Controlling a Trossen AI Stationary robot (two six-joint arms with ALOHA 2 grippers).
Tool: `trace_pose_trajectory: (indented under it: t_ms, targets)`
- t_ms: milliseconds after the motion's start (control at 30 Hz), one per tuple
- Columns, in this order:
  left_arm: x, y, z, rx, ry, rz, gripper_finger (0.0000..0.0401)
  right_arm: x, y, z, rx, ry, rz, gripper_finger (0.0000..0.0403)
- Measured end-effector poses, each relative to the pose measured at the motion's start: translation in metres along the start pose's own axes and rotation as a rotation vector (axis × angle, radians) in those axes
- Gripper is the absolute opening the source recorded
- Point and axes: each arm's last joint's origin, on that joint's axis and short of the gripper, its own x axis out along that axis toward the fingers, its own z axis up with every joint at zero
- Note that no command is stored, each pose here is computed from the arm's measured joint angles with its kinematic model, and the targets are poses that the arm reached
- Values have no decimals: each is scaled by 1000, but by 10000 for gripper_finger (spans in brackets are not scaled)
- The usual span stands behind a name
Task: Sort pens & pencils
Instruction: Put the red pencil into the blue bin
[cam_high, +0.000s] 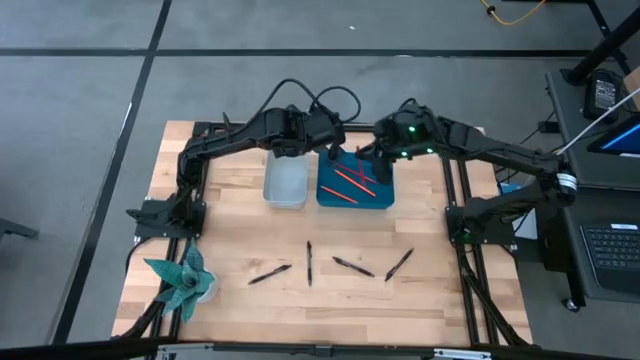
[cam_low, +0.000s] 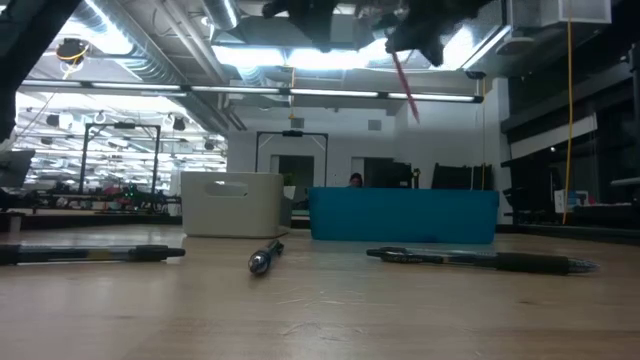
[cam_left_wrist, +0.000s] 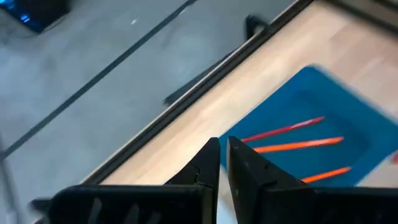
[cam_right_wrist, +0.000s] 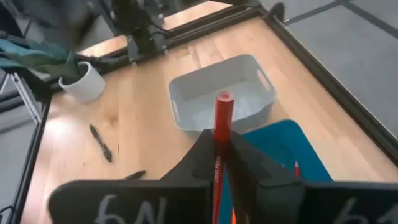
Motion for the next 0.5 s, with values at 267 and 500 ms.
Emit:
trace_pose_trajectory:
  t_ms: [267,500]
  targets:
    - [8,25,-7,25,89,200,23,24,16,24,-88,237,-73,24]
    - [7,45,-1,31,74,249,23,28,24,19,-136,300,-114,24]
